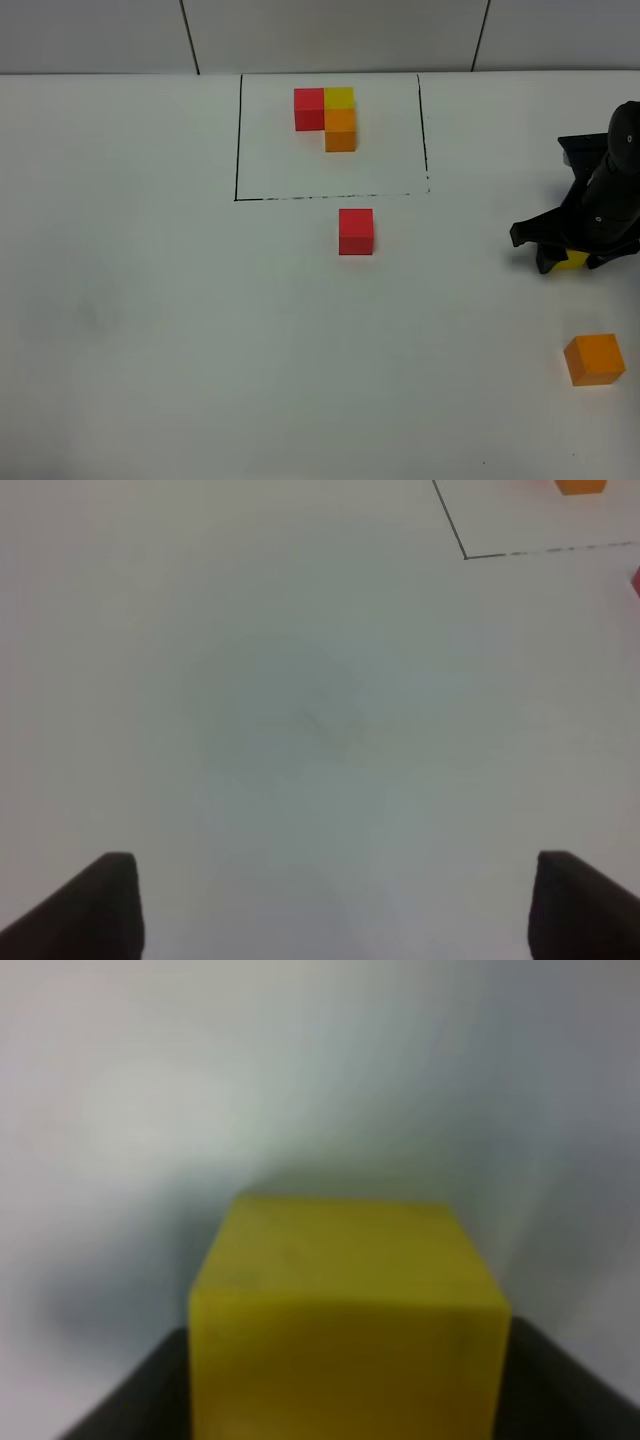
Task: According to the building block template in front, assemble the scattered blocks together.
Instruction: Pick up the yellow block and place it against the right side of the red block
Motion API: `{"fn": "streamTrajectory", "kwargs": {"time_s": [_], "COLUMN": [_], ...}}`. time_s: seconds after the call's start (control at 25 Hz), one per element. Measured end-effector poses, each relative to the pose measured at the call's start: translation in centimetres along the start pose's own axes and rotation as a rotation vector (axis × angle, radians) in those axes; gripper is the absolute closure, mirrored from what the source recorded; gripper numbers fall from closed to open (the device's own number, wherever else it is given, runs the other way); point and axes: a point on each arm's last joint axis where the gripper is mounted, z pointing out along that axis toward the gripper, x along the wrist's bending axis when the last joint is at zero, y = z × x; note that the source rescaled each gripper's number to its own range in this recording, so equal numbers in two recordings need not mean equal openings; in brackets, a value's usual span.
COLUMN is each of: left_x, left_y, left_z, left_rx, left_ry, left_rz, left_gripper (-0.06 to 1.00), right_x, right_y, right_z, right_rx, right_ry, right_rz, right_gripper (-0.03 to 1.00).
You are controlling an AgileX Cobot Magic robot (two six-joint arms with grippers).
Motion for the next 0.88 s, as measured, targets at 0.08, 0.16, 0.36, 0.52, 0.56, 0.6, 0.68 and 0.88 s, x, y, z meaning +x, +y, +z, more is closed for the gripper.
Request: {"fn": "streamTrajectory", "kwargs": {"time_s": [0.08, 0.16, 0.36, 0.52, 0.56, 0.6, 0.68, 0.88], "left_x": [0.0, 0.0, 0.0, 0.0, 0.0, 0.0, 0.0, 0.0], "left_y": [0.0, 0.0, 0.0, 0.0, 0.0, 0.0, 0.0, 0.0], "left_z": [0.0, 0.0, 0.0, 0.0, 0.0, 0.0, 0.0, 0.0], "left_rx": [0.000, 0.000, 0.000, 0.000, 0.000, 0.000, 0.000, 0.000], "left_ry": [0.000, 0.000, 0.000, 0.000, 0.000, 0.000, 0.000, 0.000], "left_rz": [0.000, 0.000, 0.000, 0.000, 0.000, 0.000, 0.000, 0.000], "left_gripper": [0.23, 0.23, 0.23, 0.23, 0.23, 0.23, 0.23, 0.23], "right_x": [0.0, 0.0, 0.5, 1.4, 1.9, 2.4, 3.8, 9.0], "right_y": [0.0, 0.0, 0.1, 0.7, 1.0, 1.4, 1.9, 2.1], "right_z": [0.0, 0.0, 0.0, -0.8, -1.3, -1.9, -2.9, -4.1], "right_rx": [0.000, 0.000, -0.003, -0.015, -0.016, -0.015, -0.005, 0.061], "right_ry": [0.000, 0.000, -0.001, -0.006, -0.008, -0.018, -0.028, -0.023], "right_rz": [0.001, 0.002, -0.014, -0.094, -0.157, -0.251, -0.470, -1.086], "right_gripper": [0.97, 0.97, 0.97, 0.97, 0.97, 0.97, 0.97, 0.97]}}
